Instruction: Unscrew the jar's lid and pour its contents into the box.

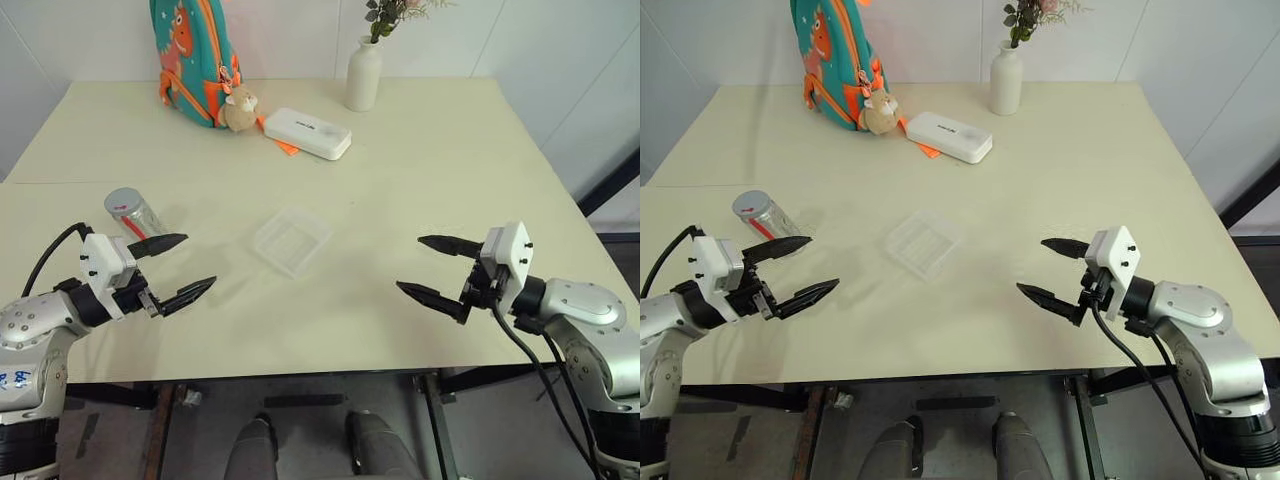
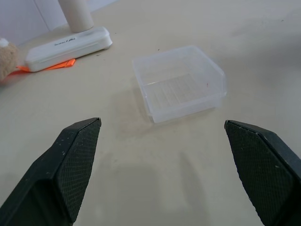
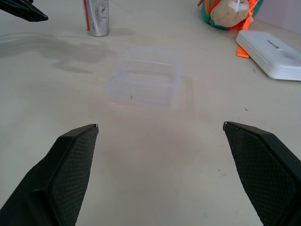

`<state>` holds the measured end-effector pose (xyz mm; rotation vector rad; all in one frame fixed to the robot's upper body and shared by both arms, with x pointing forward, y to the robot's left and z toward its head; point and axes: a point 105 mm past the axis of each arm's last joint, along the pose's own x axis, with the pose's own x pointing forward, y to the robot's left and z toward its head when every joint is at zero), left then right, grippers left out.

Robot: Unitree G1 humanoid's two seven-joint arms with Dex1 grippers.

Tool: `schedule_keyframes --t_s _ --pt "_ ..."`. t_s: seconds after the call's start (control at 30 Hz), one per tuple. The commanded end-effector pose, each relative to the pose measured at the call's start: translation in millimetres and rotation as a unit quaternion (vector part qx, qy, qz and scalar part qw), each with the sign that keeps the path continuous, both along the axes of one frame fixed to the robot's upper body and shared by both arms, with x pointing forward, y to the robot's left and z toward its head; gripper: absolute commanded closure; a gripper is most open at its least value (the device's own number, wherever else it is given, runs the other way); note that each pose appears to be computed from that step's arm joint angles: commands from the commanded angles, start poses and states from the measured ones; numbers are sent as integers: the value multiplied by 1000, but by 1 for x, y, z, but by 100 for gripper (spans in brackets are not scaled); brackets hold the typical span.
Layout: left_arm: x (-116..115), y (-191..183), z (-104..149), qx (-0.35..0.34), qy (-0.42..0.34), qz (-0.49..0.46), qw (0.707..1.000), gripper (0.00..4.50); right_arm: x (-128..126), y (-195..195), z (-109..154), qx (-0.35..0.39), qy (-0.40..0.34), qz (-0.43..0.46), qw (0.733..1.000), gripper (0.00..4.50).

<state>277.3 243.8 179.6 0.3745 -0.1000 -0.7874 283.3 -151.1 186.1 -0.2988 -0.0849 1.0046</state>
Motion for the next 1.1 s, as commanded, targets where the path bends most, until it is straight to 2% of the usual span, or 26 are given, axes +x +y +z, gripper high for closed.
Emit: schedule_keyframes --t_s 0.03,0.1,0.23,0.4,0.53,0.63,0.7,0.87,1.1 --pt "-5 1 11 6 -34 7 999 1 0 9 11 14 -21 24 999 0" --pt "-6 6 6 9 -38 26 999 1 2 12 6 15 -17 35 999 0" --pt "-6 32 -6 -33 -67 151 986 1 7 26 8 28 -22 61 998 0" --pt "-19 48 -12 -100 -99 270 953 1 10 54 26 51 -39 114 991 0" --pt "-24 60 -30 -138 -95 342 925 1 8 82 43 52 -70 174 981 0" --pt "-11 70 -32 -168 -110 414 888 1 3 105 65 81 -86 213 970 0" --pt "3 71 -33 -179 -111 435 875 1 1 113 71 90 -89 229 965 0" --pt "33 61 -27 -185 -123 437 871 1 7 123 74 91 -106 226 964 0" --pt "61 55 -15 -191 -134 422 876 1 7 133 78 113 -119 214 963 0"
